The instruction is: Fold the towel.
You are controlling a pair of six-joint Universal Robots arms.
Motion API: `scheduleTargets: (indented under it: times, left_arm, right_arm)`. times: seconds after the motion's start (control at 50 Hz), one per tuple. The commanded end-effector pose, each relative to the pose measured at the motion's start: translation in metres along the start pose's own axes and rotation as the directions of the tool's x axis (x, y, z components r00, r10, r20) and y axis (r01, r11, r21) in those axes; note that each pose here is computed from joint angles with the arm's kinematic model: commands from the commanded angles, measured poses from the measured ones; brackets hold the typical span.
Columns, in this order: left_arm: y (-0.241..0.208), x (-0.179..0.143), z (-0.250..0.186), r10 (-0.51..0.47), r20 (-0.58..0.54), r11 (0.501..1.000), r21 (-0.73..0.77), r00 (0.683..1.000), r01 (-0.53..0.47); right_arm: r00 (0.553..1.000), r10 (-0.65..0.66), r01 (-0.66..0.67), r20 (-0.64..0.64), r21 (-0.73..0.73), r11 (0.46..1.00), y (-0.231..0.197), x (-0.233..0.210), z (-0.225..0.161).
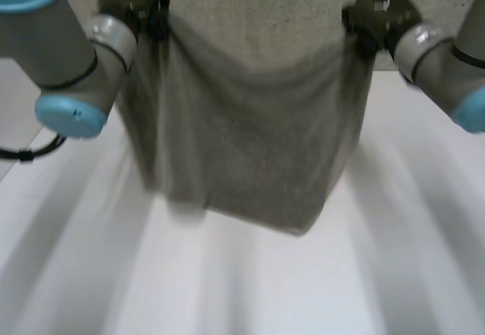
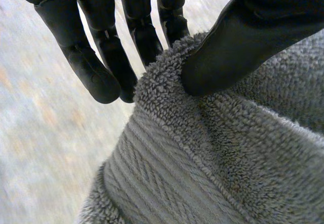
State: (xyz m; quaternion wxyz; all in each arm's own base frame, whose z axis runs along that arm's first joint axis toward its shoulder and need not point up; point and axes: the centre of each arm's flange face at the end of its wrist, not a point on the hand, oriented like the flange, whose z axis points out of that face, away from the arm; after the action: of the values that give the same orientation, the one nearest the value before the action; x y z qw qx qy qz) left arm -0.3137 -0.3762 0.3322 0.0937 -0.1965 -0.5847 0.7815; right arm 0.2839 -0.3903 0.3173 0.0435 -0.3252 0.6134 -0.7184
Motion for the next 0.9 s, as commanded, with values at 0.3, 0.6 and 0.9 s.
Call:
scheduleTargets:
  times: [0.3,0.6,0.9]
  left_arm:
    - [0.007,-0.023,0.008,-0.270,0.030,0.960,0.088,0.962,0.267]
    - [0.173,0.016,-0.098,-0.056,-0.083,0.935,-0.355,0.995,0.023]
    - [0.145,0.008,-0.165,0.094,-0.151,0.898,-0.414,0.984,-0.149]
  right_arm:
    - [0.991,0.006,0.036,-0.131,0.312,0.949,-0.032,-0.002,-0.007]
    - [0.982,0.010,0.032,0.189,-0.214,0.976,0.130,-0.088,-0.074]
    - [0.969,0.022,0.058,0.245,-0.317,0.947,0.127,-0.106,-0.145]
